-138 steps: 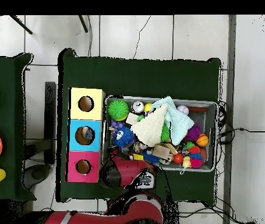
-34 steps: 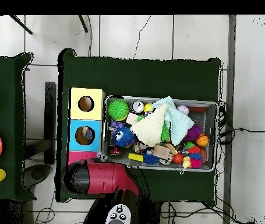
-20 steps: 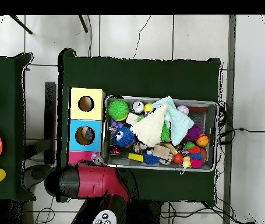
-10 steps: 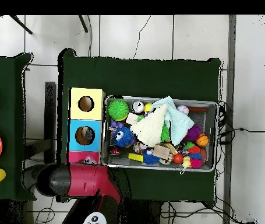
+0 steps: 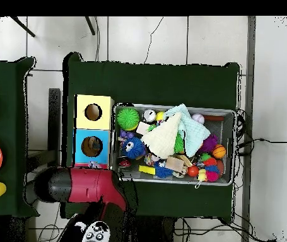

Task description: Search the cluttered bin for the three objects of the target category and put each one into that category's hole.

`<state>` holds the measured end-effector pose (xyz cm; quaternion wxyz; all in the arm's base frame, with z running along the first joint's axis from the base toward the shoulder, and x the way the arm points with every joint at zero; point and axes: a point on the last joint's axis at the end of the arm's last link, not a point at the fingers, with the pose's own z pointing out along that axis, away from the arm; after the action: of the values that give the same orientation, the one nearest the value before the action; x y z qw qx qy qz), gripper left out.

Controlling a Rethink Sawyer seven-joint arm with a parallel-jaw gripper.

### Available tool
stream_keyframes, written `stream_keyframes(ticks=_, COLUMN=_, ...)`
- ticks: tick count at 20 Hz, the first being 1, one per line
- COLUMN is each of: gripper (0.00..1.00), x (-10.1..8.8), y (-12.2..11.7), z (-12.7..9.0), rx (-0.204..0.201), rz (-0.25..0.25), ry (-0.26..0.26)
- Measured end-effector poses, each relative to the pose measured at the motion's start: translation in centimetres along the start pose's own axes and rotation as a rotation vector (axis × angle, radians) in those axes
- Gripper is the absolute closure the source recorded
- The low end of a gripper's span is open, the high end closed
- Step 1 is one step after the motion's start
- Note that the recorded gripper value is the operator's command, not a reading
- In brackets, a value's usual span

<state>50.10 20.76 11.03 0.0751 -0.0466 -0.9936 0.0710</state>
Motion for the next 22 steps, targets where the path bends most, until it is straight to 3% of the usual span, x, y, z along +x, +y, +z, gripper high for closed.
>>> stream_keyframes(ticks=10, gripper=1.0, x=-4.3, y=2.6, z=0.7, rx=-0.014, rz=0.039, ry=-0.047)
stream_keyframes(ticks=22, gripper=1.0, x=-4.6, y=3.3, z=0.8, rx=-0.016, rz=0.062, ry=-0.051)
